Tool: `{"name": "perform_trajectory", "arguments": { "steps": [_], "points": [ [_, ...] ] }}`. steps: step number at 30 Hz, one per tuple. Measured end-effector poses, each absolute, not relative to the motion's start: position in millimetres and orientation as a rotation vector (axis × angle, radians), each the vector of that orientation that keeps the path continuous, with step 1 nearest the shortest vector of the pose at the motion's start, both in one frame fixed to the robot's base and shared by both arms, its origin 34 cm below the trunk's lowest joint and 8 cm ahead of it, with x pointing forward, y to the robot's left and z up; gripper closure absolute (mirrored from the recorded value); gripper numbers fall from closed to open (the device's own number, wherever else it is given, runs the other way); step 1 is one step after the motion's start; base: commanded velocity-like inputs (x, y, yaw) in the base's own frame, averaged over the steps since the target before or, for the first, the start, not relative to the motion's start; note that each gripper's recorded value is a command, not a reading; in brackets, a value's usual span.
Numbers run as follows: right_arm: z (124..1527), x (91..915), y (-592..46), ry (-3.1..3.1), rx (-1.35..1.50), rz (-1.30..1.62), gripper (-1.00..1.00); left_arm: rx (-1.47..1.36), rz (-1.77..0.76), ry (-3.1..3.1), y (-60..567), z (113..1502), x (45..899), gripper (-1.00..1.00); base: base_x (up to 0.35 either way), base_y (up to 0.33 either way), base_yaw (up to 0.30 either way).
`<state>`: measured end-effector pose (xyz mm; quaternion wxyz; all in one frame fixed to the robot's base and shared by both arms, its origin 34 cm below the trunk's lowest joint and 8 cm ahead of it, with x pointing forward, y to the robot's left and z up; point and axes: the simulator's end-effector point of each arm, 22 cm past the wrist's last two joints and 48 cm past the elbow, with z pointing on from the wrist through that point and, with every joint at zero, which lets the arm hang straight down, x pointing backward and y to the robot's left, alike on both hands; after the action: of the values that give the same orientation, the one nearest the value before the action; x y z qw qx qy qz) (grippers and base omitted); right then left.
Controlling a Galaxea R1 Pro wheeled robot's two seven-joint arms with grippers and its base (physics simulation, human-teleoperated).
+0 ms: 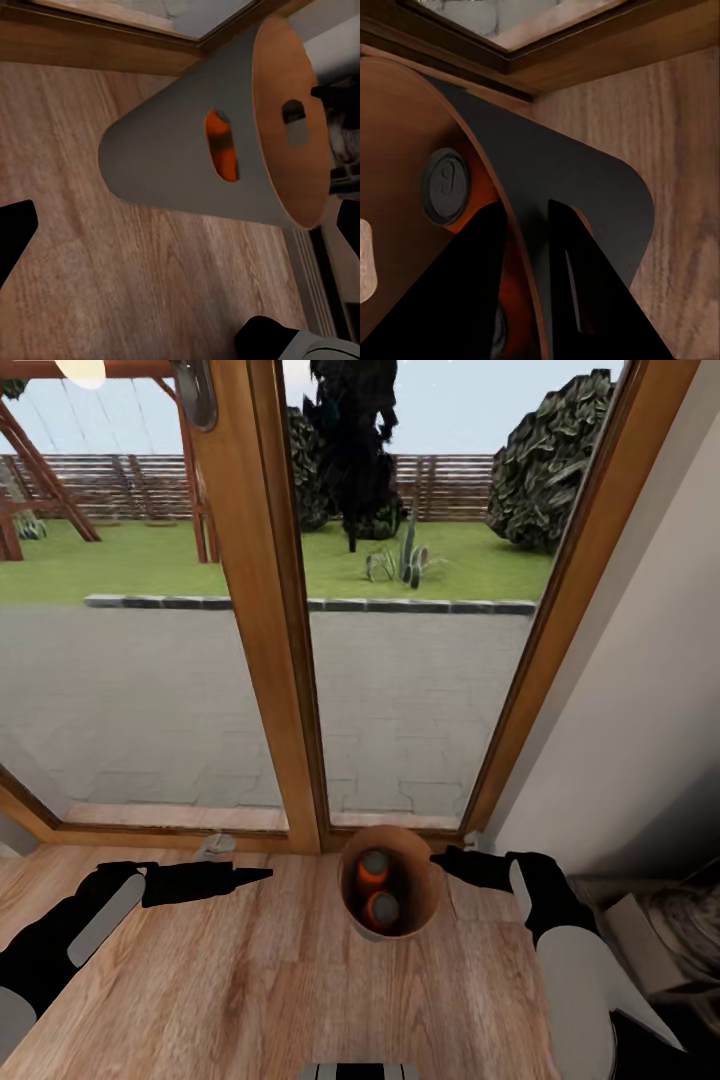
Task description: Put the three can of soda from the living room inside the tash can in the kitchen.
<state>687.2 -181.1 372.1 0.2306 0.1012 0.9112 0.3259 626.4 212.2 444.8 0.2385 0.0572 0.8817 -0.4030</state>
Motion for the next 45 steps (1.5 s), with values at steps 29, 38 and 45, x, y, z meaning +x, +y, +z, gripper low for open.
{"name": "perform_trajectory", "arguments": {
  "steps": [29, 38, 45],
  "points": [
    [340, 672, -166, 2.522, 0.295, 0.876, 1.00, 0.158, -1.107, 2.412, 211, 446, 627, -1.00, 0.000, 0.000, 0.000],
    [340, 672, -165, 2.516, 0.303, 0.883, 1.00, 0.158, -1.107, 2.412, 211, 446, 627, -1.00, 0.000, 0.000, 0.000],
    [339, 670, -161, 2.516, 0.332, 0.909, -1.00, 0.159, -1.107, 2.411, 211, 446, 627, -1.00, 0.000, 0.000, 0.000]
  ]
}}
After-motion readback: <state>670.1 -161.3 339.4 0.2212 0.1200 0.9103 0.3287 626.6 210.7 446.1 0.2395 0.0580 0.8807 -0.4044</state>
